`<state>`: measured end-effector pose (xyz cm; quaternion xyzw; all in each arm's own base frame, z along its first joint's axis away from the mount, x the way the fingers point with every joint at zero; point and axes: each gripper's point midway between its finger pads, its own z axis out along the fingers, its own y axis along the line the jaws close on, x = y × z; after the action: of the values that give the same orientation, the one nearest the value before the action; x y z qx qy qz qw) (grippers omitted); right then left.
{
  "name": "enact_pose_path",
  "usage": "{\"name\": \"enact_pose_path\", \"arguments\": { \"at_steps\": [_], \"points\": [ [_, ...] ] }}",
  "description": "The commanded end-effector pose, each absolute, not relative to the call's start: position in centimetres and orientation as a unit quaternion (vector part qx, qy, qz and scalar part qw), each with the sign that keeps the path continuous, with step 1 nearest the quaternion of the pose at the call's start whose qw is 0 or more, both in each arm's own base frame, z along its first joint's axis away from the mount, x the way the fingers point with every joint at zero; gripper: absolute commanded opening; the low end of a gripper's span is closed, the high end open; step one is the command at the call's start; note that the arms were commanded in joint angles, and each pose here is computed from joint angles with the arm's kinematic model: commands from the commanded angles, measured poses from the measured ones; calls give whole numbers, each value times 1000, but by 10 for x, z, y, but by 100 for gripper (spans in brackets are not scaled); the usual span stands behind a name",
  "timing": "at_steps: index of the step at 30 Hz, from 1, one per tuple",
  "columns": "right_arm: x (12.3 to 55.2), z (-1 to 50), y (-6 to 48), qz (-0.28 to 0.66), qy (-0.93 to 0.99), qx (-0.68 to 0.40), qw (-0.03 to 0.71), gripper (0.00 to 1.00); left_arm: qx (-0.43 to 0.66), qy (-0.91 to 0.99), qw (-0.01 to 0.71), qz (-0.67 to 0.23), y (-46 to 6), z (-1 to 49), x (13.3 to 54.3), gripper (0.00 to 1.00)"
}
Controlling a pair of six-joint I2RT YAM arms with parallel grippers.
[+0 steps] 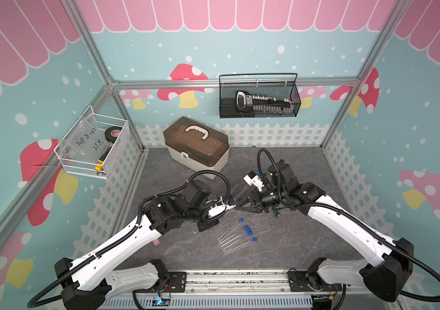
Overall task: Remove stoppers from test tubes
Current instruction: Open the stopper on the test tube, then place the test tube at the center of the board, then place the stopper at the center of the board.
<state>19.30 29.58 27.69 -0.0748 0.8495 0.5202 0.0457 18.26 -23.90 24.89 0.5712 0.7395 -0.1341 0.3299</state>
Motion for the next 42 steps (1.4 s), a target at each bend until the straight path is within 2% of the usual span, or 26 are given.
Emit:
{"name": "enact_pose_path", "arguments": {
  "at_steps": [1,10,17,20,23,25,29,34,37,42],
  "points": [
    [225,284,267,482,864,-27,144,0,583,742,298,-144,-233,239,168,0],
    [237,291,241,447,872,-2,201,0,580,746,291,-147,-233,235,167,0],
    [239,325,250,582,794,1,176,0,583,749,281,-142,-228,224,164,0],
    [233,336,256,611,776,-17,156,0,584,751,277,-138,-227,220,164,0],
    [232,330,249,600,786,-10,148,0,582,753,278,-131,-226,219,167,0],
    [231,305,243,562,817,-5,129,0,575,761,276,-121,-225,215,172,0],
    [222,224,219,422,905,19,53,0,520,806,263,-103,-229,193,192,0],
    [222,170,203,369,928,32,39,0,463,845,243,-111,-266,153,225,0],
    [218,135,192,341,938,55,18,0,465,837,261,-124,-300,137,247,0],
    [215,97,181,330,939,97,7,0,502,821,243,-125,-340,100,273,0]
  ]
}}
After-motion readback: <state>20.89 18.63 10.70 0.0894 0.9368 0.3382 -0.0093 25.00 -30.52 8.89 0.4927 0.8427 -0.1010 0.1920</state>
